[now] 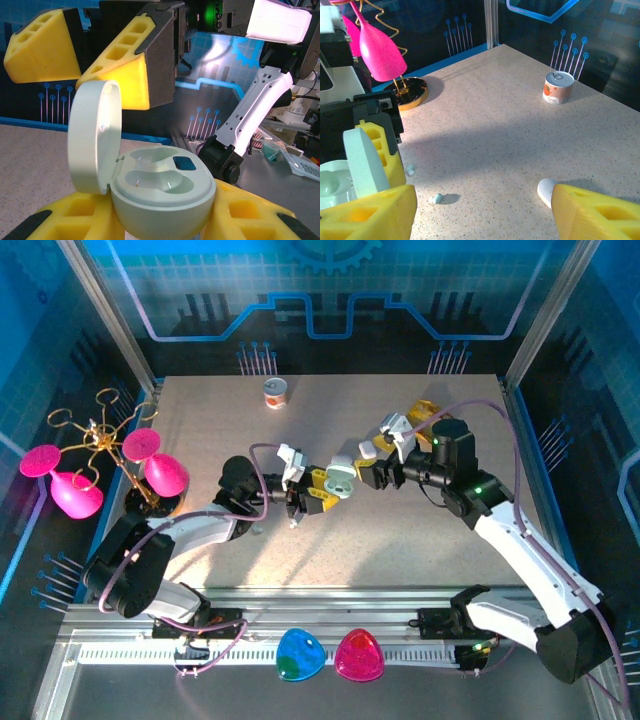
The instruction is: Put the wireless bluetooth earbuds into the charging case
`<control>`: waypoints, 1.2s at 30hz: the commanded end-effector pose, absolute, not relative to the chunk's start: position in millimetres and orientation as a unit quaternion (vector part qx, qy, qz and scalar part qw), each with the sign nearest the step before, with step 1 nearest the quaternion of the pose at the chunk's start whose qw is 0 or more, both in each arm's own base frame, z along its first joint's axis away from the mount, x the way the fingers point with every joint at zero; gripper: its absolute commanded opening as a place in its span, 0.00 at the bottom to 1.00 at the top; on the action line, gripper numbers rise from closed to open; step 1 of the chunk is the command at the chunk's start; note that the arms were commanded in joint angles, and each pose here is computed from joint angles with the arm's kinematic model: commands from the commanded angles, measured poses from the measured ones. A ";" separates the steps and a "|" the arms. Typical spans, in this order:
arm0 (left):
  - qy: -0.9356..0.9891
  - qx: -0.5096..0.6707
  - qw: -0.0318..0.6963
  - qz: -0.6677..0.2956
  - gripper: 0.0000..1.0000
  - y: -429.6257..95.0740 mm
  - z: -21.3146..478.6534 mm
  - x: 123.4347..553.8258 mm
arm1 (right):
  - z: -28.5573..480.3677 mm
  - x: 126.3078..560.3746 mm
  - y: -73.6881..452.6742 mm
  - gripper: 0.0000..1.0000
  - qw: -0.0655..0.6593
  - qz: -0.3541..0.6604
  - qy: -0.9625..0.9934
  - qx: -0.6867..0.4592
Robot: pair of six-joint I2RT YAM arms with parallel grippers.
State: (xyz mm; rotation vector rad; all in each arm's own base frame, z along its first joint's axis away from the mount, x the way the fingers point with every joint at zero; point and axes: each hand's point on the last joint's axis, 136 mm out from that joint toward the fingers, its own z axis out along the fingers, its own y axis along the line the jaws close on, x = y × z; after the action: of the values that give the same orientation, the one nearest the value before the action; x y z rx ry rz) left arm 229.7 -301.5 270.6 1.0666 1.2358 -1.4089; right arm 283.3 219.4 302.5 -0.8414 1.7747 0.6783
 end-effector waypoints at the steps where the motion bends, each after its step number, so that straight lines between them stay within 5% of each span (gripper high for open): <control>1: 0.484 0.446 0.496 -0.566 0.32 -298.7 279.8 228.2 | 316.7 268.8 223.1 0.70 0.521 0.300 0.711 -0.363; 9: 0.482 0.427 0.521 -0.561 0.32 -290.2 285.6 238.8 | 321.0 272.2 200.7 0.71 0.552 0.257 0.726 -0.320; 18: 0.499 0.383 0.575 -0.523 0.32 -263.8 292.4 260.1 | 285.0 263.8 207.6 0.71 0.488 0.302 0.763 -0.297; 36: 0.496 0.366 0.616 -0.491 0.31 -241.3 314.6 266.2 | 107.6 287.5 305.0 0.64 0.199 0.378 0.901 -0.082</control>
State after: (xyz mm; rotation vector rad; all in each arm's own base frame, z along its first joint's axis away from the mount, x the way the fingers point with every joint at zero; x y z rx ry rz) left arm 270.9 -247.3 302.7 0.8366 1.1945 -1.1789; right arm 280.2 279.4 106.0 -0.3640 2.4870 0.9617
